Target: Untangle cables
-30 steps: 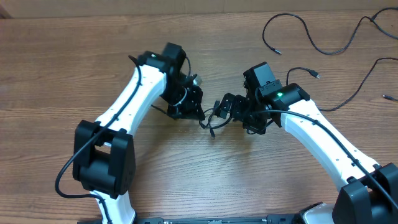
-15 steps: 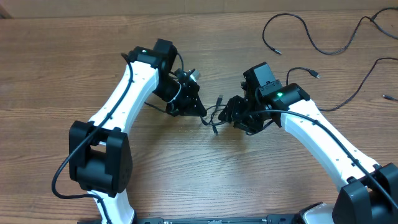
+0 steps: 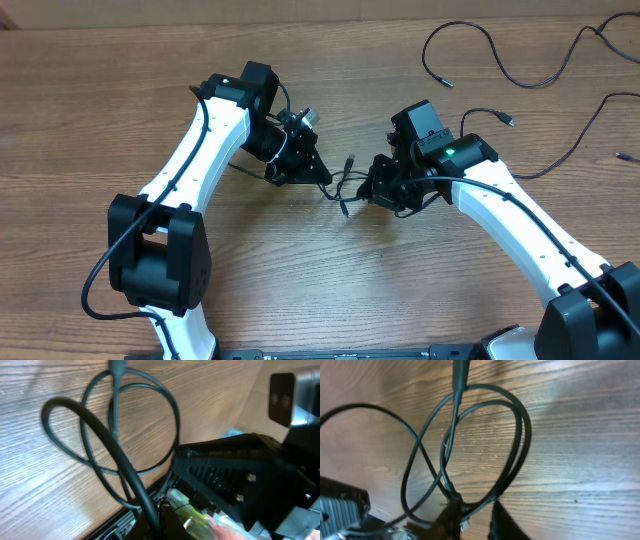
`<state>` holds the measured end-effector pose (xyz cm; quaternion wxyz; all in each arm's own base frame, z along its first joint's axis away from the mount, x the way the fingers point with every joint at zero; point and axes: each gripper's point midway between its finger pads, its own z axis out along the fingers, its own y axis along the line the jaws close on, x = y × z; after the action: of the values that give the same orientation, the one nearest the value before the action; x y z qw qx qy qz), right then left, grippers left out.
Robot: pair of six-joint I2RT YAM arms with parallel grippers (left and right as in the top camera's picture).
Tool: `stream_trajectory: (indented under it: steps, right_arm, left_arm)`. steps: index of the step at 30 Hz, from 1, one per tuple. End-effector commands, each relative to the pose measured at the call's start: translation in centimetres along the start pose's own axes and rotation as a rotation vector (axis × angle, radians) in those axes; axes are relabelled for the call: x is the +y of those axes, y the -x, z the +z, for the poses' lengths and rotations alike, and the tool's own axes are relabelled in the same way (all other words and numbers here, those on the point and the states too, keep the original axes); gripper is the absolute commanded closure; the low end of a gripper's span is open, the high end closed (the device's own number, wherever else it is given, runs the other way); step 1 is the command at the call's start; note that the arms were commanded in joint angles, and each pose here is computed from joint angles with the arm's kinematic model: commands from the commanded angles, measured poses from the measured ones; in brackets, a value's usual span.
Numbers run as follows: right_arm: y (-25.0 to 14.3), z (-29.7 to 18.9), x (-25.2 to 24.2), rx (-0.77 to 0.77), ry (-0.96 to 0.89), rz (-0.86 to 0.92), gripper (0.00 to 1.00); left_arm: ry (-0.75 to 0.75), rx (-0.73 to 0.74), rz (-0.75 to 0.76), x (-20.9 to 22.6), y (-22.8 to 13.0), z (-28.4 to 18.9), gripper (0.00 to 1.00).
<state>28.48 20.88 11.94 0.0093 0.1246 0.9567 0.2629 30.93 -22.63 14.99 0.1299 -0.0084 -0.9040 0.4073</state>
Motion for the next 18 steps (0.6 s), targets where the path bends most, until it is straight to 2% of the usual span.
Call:
stream_trajectory:
  steps: [1,5,11,18]
  right_arm:
    - [0.2,-0.2,0.2,-0.006,0.007,-0.004,0.82]
    - [0.3,-0.2,0.1,-0.01,0.003,-0.008,0.77]
    - [0.7,-0.2,-0.4,-0.038,-0.03,-0.006,0.8]
    - [-0.6,-0.2,1.0,0.041,0.054,-0.007,0.8]
  left_arm:
    - [-0.067,-0.01,0.024,-2.0,-0.2,-0.9,0.96]
    - [-0.047,-0.021,0.02,-1.5,0.0,-1.0,0.96]
    - [0.091,-0.058,-0.048,1.1,0.6,-1.3,0.96]
    - [0.087,-0.074,-0.124,1.0,0.9,-1.4,0.96]
